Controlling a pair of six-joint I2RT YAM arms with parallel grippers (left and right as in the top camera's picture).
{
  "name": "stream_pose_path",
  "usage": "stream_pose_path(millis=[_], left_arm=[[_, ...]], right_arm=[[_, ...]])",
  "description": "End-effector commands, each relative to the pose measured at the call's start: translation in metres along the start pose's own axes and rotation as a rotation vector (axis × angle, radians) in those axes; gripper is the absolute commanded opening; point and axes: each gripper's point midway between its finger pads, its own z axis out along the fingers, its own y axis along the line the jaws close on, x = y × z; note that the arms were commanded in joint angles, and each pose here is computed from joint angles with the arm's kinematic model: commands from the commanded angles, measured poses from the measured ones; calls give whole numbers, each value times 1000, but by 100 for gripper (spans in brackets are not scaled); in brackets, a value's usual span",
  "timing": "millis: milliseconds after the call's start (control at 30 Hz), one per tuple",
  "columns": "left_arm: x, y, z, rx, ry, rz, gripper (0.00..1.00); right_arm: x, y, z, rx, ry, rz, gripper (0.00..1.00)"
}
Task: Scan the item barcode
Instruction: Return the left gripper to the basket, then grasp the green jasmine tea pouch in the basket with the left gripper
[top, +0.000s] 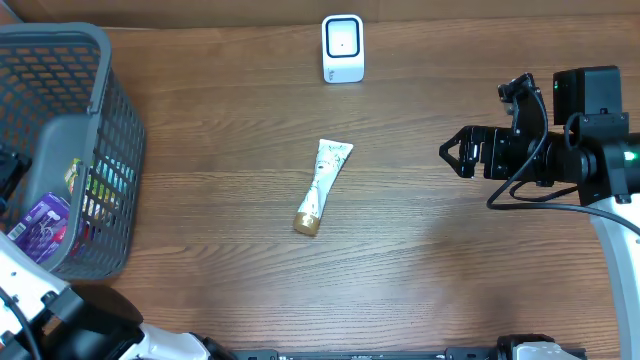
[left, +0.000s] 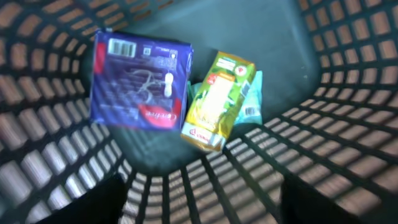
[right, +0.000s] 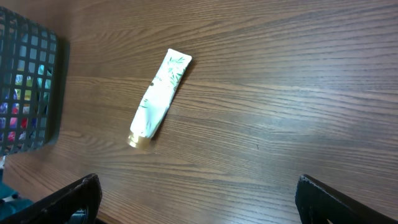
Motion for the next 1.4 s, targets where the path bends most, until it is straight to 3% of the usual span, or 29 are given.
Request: stream_pose_path(millis=[0,300,600,900,1200,1367], left_arm=[[4,-14,22,52,38,75,81],[14,-33,98,42,168,185,78],[33,-51,143,-7,255,277,76],[41,-26,164,-162,289,189,75],[41,-27,168,-162,289,194,76],[44,-20,171,-192,293,201,83]], right_arm=[[-3,4,-3,-6,-17,-14,100],[-3,4,-3,-5,-14,-13,100],[-2,4,-3,-5,-13,-12,100],[-1,3,-3,-4,-6,-9,100],[0,4,-3,-4,-5,-9,100],[0,3,-3,-4,-4,-8,100]])
